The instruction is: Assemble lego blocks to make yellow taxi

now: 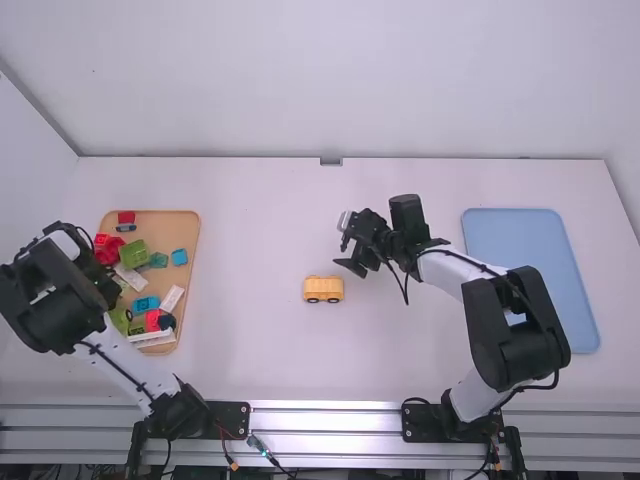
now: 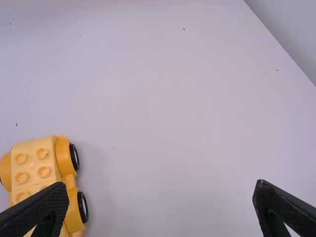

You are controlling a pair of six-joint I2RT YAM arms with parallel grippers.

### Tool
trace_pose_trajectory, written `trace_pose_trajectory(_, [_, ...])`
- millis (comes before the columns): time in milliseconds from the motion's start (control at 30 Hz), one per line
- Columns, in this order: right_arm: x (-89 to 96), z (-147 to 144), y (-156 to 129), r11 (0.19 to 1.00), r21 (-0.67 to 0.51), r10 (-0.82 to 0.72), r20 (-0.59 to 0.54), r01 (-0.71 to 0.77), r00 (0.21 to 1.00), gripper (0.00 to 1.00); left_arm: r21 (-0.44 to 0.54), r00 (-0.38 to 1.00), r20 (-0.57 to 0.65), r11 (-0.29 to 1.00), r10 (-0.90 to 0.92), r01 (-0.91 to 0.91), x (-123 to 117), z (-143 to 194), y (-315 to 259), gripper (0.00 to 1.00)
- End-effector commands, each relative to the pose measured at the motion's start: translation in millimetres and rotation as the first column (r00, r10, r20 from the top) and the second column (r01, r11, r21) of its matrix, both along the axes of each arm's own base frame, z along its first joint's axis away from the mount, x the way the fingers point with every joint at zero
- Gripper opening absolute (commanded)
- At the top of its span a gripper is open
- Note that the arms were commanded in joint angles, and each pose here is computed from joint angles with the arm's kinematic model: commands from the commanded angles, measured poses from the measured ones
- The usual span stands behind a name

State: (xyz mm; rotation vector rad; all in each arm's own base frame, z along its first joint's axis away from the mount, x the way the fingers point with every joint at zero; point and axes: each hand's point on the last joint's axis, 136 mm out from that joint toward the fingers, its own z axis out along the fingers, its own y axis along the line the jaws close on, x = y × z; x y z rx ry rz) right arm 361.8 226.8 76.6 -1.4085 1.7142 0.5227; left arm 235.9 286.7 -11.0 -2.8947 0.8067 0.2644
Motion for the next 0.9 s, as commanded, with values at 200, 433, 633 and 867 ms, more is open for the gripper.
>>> trace_pose_trajectory(200, [2.7, 6, 0, 1.0, 0.008, -0.004, 0.008, 0.004, 1.0, 0.99, -0.025, 0.998, -0.041, 0.999, -0.046, 0.045, -9, -9, -2, 0.13])
trace_pose_trajectory(433, [2.4, 5, 0, 1.0, 0.008, -0.003, 0.008, 0.003, 1.0, 0.99, -0.011, 0.989, -0.024, 0.989, -0.149, 0.149, -1, -9, 5, 0.02])
trace_pose_trajectory(633, [2.5, 6, 0, 1.0, 0.009, -0.003, 0.008, 0.003, 1.0, 0.99, 0.013, 0.962, -0.019, 0.962, -0.273, 0.273, 9, -3, 16, 0.02])
trace_pose_trajectory(867, [2.8, 6, 1, 1.0, 0.012, -0.001, 0.011, 0.001, 1.0, 0.99, 0.017, 0.929, -0.034, 0.929, -0.369, 0.369, 17, 28, 24, 0.02])
